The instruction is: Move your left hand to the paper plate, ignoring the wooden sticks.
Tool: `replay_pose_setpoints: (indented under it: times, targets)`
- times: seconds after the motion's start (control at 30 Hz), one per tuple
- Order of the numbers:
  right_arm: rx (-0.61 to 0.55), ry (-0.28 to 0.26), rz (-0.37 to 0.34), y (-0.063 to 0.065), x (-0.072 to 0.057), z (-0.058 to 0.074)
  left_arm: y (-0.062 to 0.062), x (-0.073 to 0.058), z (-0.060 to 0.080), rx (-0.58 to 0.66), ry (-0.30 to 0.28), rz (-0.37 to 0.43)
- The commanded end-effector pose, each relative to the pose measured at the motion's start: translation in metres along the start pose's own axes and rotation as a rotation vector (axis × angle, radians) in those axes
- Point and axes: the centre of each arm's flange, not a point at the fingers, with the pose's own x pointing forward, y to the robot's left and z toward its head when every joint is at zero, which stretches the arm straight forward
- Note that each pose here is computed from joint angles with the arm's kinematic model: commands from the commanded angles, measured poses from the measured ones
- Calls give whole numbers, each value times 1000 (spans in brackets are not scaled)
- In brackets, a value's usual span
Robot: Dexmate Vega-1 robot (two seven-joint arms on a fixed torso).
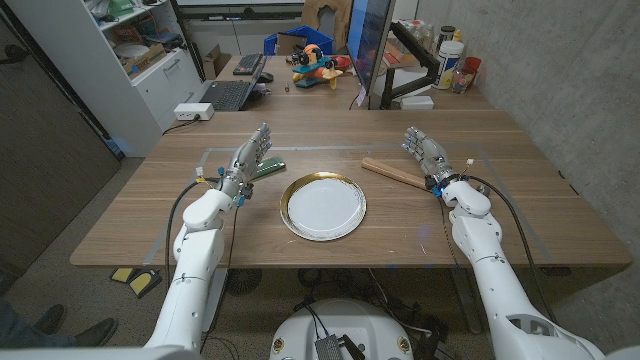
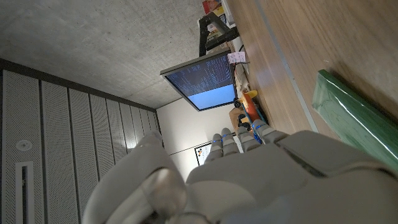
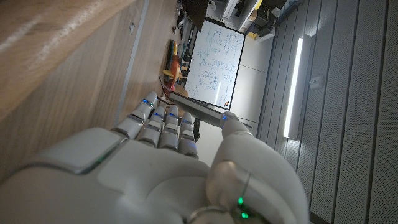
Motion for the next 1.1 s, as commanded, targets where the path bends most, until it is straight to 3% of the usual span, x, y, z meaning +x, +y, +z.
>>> replay_pose_setpoints:
  times: [0.03, 0.43, 1.1]
  targets:
    - [3, 3, -5, 4, -3, -1, -7, -14, 6, 50, -22, -25]
    - [6, 1, -12, 8, -7, -3, -16, -24, 19, 89, -37, -55]
    - [15, -9, -22, 8, -13, -4, -34, -40, 46, 283, -63, -55]
